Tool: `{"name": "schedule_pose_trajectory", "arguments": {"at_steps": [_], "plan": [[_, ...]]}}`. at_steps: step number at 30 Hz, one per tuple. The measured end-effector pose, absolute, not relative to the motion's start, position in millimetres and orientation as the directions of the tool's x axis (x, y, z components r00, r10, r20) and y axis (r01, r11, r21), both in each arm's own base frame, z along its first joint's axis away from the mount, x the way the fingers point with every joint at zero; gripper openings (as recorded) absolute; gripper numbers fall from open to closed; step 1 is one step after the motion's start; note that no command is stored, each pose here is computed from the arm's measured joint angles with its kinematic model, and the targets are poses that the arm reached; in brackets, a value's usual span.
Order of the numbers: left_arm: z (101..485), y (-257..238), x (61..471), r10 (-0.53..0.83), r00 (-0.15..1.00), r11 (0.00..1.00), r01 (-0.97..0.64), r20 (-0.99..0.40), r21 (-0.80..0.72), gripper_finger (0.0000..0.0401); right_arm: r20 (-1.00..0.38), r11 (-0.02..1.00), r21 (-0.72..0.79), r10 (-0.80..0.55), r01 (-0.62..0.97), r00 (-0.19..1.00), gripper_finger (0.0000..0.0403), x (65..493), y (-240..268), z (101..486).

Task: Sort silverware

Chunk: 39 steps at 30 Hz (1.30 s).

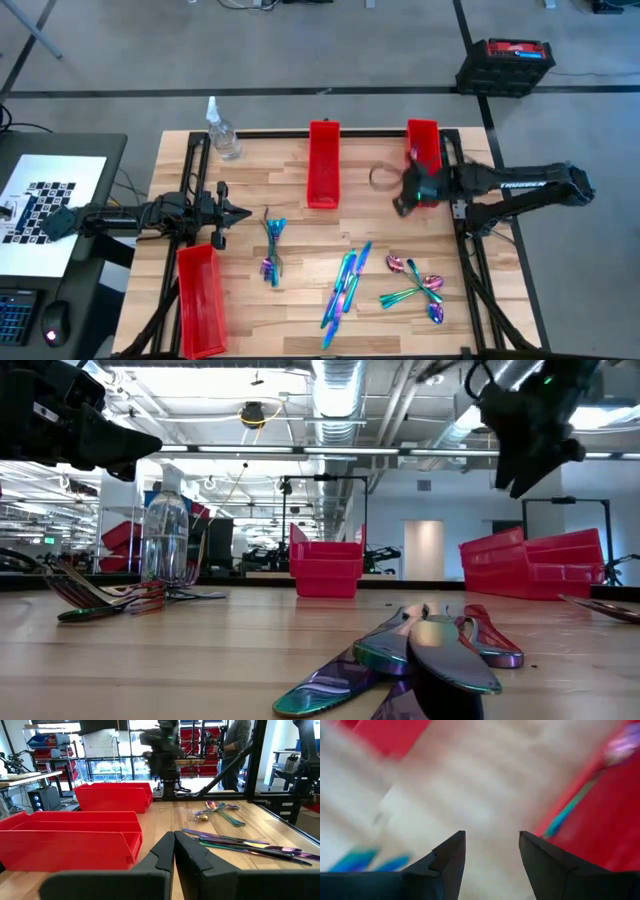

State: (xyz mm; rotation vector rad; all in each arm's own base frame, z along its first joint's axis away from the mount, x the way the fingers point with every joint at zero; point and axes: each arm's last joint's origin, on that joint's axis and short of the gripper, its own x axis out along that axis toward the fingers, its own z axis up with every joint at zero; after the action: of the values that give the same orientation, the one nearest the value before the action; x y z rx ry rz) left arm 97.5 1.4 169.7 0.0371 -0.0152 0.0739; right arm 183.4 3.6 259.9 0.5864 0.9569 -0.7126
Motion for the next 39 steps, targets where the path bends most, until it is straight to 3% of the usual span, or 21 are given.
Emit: {"name": "schedule_pose_trajectory", "arguments": {"at_steps": [8,12,15,28,35,39], "plan": [[169.7,1.3,97.5,0.073,0.997,0.996,-0.074,0.016,0.041,0.0000,-0.944,0.776,0.087,-0.137,0.625,0.301,0.0164,189.8,85.4,221.2],[169.7,1.4,97.5,0.074,0.997,0.996,-0.074,0.016,0.043,0.0000,-0.980,0.798,0.042,-0.083,0.601,0.179,0.0164,192.7,108.5,198.5],[169.7,1.4,97.5,0.074,0.997,0.996,-0.074,0.016,0.043,0.0000,-0.987,0.811,0.058,-0.042,0.582,0.157,0.0164,200.1,121.3,184.4],[169.7,1.4,97.5,0.074,0.997,0.996,-0.074,0.016,0.040,0.0000,-1.000,0.798,0.031,0.021,0.602,0.022,0.0164,211.8,146.0,139.9],[169.7,1.3,97.5,0.073,0.997,0.996,-0.074,0.016,0.040,0.0000,-1.000,0.799,0.006,0.009,0.601,-0.002,0.0163,212.9,147.4,133.8],[169.7,1.4,97.5,0.074,0.997,0.996,-0.074,0.016,0.040,0.0000,-1.000,0.799,-0.004,0.004,0.601,-0.013,0.0134,212.0,146.8,133.4]]}}
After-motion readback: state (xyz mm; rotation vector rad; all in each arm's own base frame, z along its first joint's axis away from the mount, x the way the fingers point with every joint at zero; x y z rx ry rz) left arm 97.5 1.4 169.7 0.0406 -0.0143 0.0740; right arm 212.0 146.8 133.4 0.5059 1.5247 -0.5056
